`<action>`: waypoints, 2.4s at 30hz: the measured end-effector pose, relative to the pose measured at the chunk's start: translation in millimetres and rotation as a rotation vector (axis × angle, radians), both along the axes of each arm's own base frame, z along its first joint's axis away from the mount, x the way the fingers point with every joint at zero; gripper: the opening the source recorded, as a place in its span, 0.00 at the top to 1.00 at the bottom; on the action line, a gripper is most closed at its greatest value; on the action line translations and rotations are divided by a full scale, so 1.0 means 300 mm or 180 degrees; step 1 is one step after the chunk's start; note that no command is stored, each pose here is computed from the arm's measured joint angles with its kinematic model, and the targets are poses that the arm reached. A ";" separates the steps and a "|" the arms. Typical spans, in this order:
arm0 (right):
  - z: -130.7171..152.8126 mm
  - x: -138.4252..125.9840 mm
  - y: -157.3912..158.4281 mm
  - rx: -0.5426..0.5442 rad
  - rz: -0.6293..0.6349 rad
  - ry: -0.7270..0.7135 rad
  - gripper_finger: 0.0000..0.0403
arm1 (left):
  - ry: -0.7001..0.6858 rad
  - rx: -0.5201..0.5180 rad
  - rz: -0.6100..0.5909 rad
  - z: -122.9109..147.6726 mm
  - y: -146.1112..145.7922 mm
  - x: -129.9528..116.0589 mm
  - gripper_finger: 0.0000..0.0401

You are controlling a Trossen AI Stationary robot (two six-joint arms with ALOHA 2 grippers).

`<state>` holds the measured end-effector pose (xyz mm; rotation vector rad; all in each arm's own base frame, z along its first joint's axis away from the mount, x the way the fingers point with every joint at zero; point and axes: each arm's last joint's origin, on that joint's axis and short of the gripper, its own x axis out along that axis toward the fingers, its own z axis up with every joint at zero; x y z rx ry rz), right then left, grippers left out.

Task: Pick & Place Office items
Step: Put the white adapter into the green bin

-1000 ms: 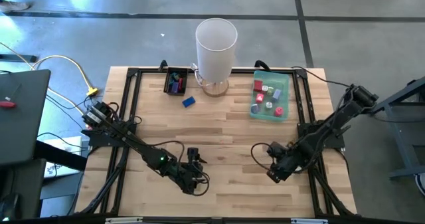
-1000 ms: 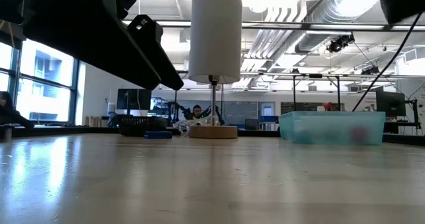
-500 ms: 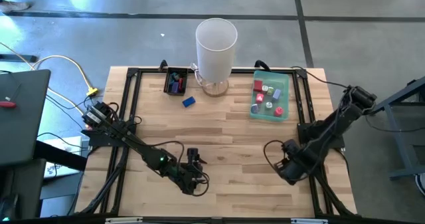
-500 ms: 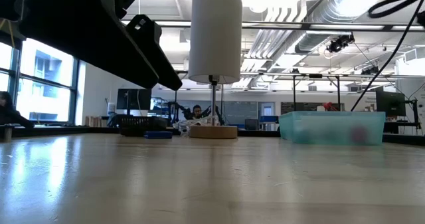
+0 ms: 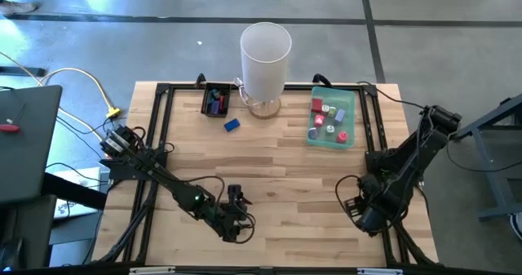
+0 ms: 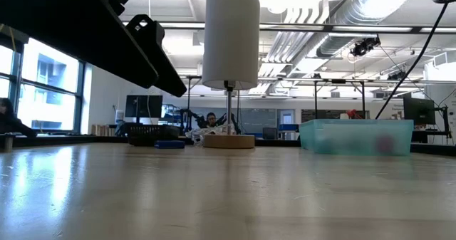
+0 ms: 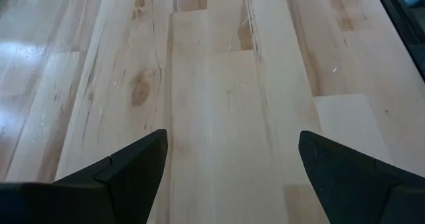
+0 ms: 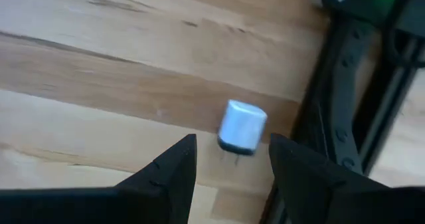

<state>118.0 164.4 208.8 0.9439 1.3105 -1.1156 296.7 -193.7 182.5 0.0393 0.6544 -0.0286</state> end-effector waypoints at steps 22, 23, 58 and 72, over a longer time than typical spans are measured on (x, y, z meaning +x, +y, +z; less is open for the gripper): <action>-0.096 0.025 0.051 -0.0210 -0.0088 0.0323 0.56 | -0.0004 -0.0007 -0.0069 0.001 -0.024 -0.015 0.17; -0.098 0.024 0.051 -0.0201 -0.0094 0.0340 0.56 | -0.0004 -0.0007 -0.0067 0.001 -0.023 -0.015 0.17; -0.255 0.001 0.018 0.0124 -0.0150 0.0117 0.56 | -0.0019 -0.0004 -0.0047 0.002 -0.020 -0.012 0.17; -0.257 0.012 0.018 0.0068 0.0149 -0.0080 0.70 | -0.0019 -0.0003 -0.0046 0.002 -0.020 -0.012 0.17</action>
